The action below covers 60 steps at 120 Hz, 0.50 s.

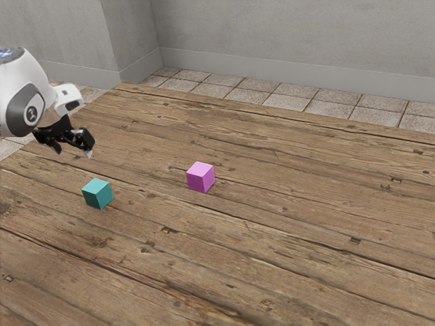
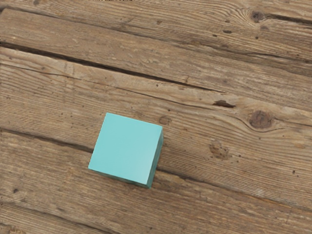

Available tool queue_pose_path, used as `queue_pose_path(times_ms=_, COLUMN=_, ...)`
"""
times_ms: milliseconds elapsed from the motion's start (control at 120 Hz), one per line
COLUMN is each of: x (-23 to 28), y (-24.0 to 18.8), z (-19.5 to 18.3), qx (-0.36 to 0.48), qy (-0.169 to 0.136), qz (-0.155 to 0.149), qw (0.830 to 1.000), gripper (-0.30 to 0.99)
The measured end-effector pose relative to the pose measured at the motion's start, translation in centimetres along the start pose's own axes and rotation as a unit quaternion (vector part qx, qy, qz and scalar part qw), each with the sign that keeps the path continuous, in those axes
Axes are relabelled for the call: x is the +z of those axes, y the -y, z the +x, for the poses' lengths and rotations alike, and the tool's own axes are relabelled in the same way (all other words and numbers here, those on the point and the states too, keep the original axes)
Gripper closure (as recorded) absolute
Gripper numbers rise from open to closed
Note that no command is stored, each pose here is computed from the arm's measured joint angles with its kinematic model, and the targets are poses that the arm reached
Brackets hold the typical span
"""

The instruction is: Pick up the blue block with one arm, and put the blue block on the pink block with one arm

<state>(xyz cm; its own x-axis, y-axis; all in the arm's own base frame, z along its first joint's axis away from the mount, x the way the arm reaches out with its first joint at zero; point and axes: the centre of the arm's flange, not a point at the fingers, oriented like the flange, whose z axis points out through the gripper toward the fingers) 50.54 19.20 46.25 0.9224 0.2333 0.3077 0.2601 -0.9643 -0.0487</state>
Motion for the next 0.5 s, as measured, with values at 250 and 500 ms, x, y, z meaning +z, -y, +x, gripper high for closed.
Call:
queue_pose_path(times_ms=250, x=4.4, y=-0.6, z=-1.2, qx=0.04, qy=-0.043, qz=0.02, qw=0.998, gripper=0.02)
queue_pose_path(times_ms=500, x=9.0, y=-0.4, z=-2.5, qx=0.057, qy=-0.048, qz=0.025, qw=0.997, gripper=0.02)
